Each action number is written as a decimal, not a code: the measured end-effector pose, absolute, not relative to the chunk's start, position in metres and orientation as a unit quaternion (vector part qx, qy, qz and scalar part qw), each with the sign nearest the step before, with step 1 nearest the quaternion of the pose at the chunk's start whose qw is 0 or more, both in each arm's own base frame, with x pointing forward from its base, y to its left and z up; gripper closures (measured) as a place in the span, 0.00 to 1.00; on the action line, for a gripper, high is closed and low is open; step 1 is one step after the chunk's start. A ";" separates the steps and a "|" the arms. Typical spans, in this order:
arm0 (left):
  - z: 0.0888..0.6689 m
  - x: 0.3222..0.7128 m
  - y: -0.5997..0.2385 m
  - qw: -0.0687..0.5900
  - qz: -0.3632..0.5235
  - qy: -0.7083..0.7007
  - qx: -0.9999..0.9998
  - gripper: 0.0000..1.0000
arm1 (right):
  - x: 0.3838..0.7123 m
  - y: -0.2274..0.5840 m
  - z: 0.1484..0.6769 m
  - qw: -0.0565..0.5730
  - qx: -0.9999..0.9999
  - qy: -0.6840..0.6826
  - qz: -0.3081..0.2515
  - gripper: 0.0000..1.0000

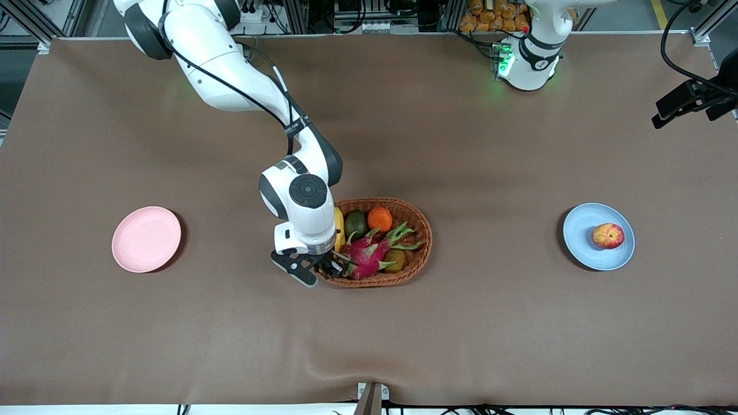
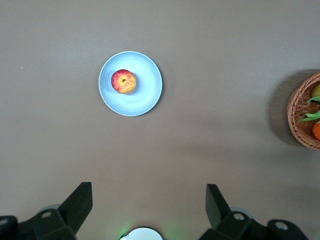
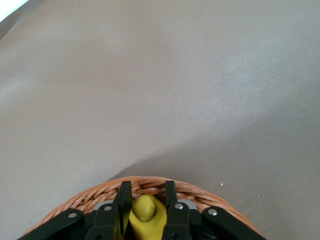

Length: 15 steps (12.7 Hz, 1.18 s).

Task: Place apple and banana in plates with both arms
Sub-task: 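Lower the right gripper onto the yellow banana and close it, then lift the banana out of the basket with the right gripper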

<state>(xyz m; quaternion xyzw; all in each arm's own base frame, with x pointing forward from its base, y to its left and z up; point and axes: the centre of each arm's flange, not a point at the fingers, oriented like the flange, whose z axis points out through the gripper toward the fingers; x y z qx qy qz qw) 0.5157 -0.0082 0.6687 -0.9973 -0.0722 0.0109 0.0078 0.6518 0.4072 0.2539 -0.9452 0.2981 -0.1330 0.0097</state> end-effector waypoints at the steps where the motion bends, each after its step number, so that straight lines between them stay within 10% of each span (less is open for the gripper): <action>1: 0.667 0.516 -0.008 0.008 0.012 -0.072 -0.997 0.00 | 0.652 0.407 0.254 0.009 -0.945 0.297 -0.134 0.66; 15: 0.665 0.518 0.003 0.008 0.012 -0.083 -0.996 0.00 | 0.638 0.430 0.254 -0.003 -0.954 0.258 -0.155 0.78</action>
